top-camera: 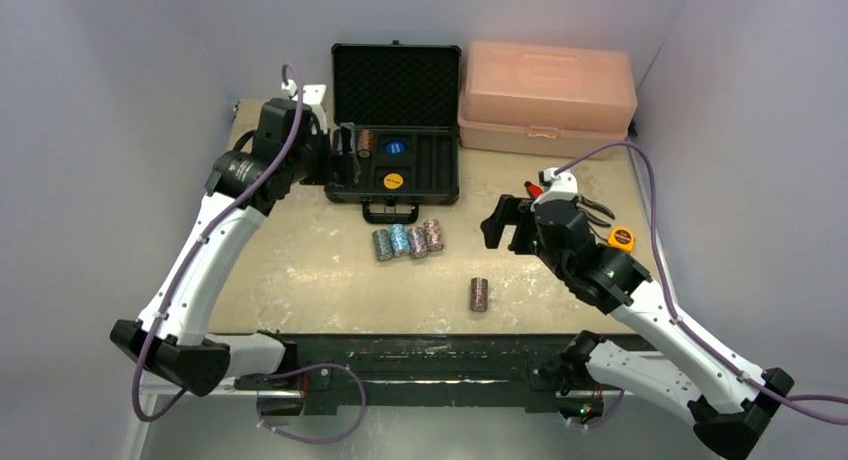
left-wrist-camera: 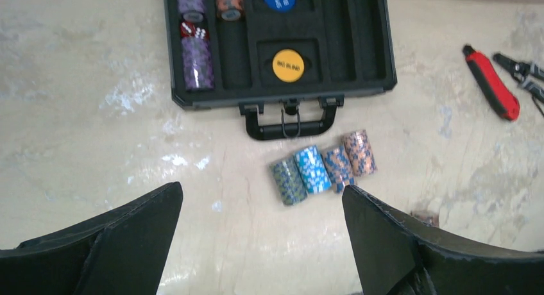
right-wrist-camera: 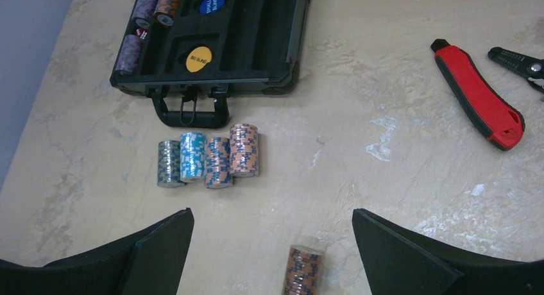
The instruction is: Pack up texas hold em set
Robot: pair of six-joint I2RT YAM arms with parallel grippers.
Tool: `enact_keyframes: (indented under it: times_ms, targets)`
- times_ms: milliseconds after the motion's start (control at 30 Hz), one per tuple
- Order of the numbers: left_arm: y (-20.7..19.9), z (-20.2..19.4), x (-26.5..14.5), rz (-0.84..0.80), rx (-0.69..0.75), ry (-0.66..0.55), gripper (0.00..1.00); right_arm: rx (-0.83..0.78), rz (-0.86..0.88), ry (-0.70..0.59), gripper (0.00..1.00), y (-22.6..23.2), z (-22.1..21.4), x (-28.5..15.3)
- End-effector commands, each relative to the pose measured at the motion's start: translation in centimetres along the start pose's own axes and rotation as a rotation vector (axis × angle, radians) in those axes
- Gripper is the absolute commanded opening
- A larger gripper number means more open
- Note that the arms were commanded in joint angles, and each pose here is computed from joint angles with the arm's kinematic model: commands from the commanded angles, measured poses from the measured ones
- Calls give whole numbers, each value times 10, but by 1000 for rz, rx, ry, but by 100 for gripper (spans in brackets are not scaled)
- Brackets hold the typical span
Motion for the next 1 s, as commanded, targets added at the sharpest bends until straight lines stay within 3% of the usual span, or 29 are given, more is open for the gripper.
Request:
enact_keyframes:
  times_ms: [0,333,667,967]
  targets:
    - [1,-28,-18,-60,38,89,97,45,-21,11,99,-2,-3,-2]
    - [20,-58,-5,-57,109,60,94,95,-59,151,99,-1,-32,14]
    - [12,-79,-1,-172,142,174,86,158,-6,294,99,5,-73,34]
    - [-1,-92,5,-235,191,258,71,216,11,398,93,5,-108,45]
Point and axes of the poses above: each gripper's point midway between its finger pads, its own x axis out along the fingers, its own y axis along the line the jaws close on, z = x × y, the point moved 10 cm from there along -x, back along the fingers, and after that the axes turned 12 degrees about -x, right-handed, at the moved point
